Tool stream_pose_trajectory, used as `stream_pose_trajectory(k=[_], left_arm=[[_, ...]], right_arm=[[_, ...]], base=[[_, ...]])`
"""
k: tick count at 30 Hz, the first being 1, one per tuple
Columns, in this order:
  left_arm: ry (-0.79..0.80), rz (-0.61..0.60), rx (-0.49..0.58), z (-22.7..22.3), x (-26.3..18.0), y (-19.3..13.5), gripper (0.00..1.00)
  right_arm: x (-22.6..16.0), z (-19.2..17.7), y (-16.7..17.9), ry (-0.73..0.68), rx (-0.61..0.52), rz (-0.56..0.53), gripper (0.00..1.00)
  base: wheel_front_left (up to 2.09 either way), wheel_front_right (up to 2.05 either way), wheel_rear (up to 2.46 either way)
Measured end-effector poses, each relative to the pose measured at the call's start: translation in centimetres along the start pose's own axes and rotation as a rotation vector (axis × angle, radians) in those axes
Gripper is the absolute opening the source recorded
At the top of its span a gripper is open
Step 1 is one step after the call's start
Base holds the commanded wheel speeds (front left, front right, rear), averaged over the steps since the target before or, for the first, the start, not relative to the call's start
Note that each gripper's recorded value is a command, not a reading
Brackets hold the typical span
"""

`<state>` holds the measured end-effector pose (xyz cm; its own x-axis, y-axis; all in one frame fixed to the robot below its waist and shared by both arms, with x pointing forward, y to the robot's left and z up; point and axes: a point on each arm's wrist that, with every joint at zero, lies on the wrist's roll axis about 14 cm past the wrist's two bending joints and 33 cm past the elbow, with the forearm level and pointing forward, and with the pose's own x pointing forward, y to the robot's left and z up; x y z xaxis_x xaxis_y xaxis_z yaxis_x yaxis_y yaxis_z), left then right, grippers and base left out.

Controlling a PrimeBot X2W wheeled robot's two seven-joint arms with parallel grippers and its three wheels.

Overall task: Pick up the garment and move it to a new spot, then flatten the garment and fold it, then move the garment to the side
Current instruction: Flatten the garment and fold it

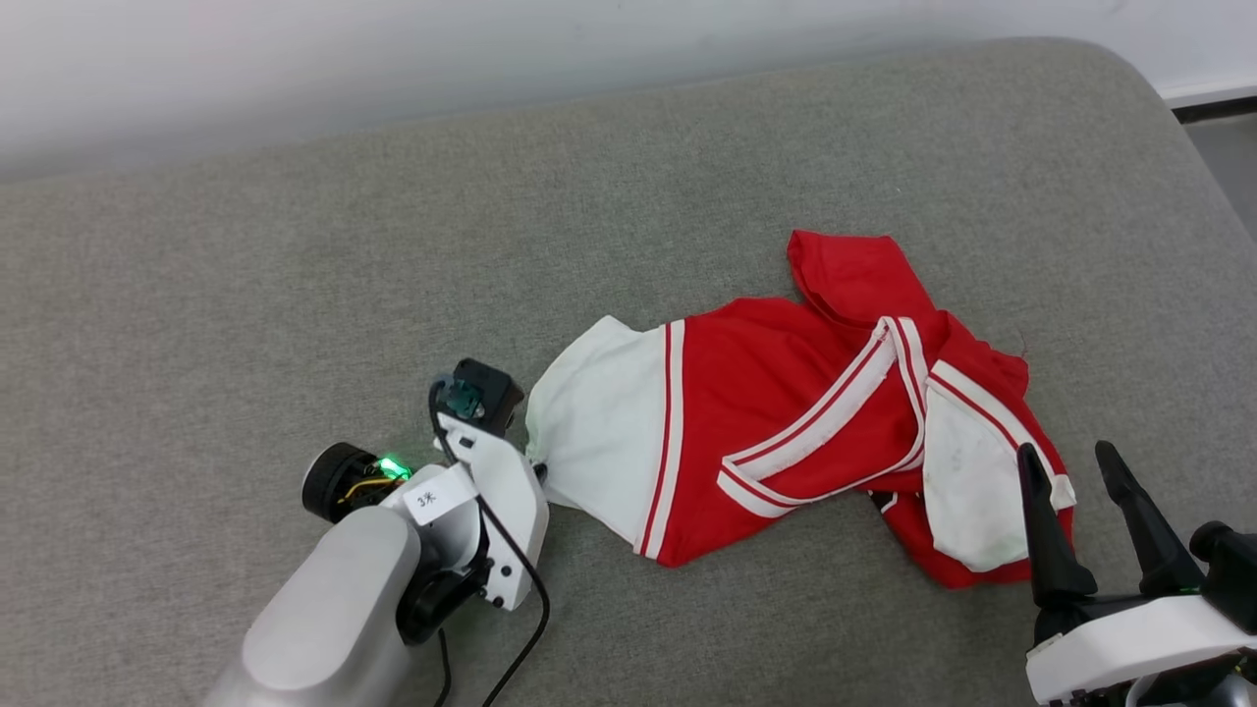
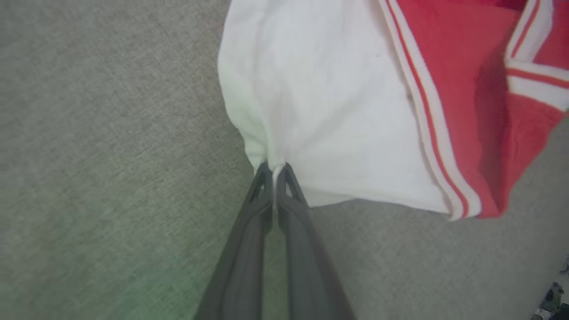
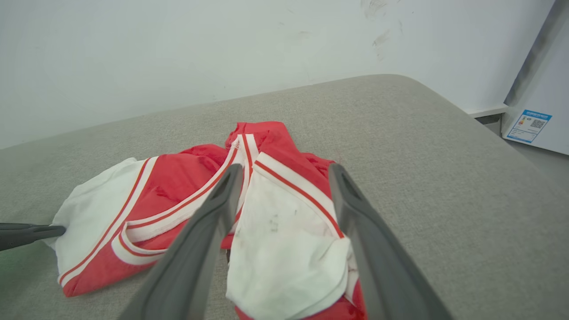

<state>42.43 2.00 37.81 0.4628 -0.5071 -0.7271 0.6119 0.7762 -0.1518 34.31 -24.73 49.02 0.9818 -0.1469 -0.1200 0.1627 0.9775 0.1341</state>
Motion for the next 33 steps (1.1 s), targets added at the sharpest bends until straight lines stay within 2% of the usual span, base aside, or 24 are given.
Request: stream_pose_trajectory(k=[8,15,20,26,27,28,31,33], left_arm=[[-0.110,0.155,-0.066,-0.2,-3.8,4.2,0.00],[-0.168,0.318,-0.223,-3.7,-9.1,8.0,0.00],[-0.164,0.409,-0.352,-8.0,-12.4,8.9,0.00],[-0.187,0.447,-0.424,-10.5,-14.2,8.2,0.00],[-0.217,0.453,-0.432,-10.3,-14.4,8.0,0.39],[-0.236,0.456,-0.434,-10.1,-14.5,7.9,1.00],[-0.333,0.494,-0.411,-8.7,-15.4,8.1,1.00],[-0.410,0.514,-0.379,-7.5,-16.1,8.1,1.00]], right_arm=[[0.1,0.5,1.0,-0.015,0.014,0.035,1.00],[0.6,0.6,2.7,-0.008,0.020,0.094,1.00],[1.0,0.5,3.9,0.002,0.016,0.133,1.00],[1.2,0.7,5.4,0.009,0.004,0.177,1.00],[1.1,0.8,5.5,0.009,0.001,0.180,1.00],[1.0,0.8,5.5,0.013,-0.004,0.183,1.00],[0.4,0.2,5.7,0.054,-0.010,0.191,1.00],[-0.2,-1.3,5.8,0.134,-0.021,0.196,1.00]], base=[[0.00,0.00,0.00],[0.00,0.00,0.00],[0.00,0.00,0.00],[0.00,0.00,0.00],[0.00,0.00,0.00],[0.00,0.00,0.00],[0.00,0.00,0.00],[0.00,0.00,0.00]])
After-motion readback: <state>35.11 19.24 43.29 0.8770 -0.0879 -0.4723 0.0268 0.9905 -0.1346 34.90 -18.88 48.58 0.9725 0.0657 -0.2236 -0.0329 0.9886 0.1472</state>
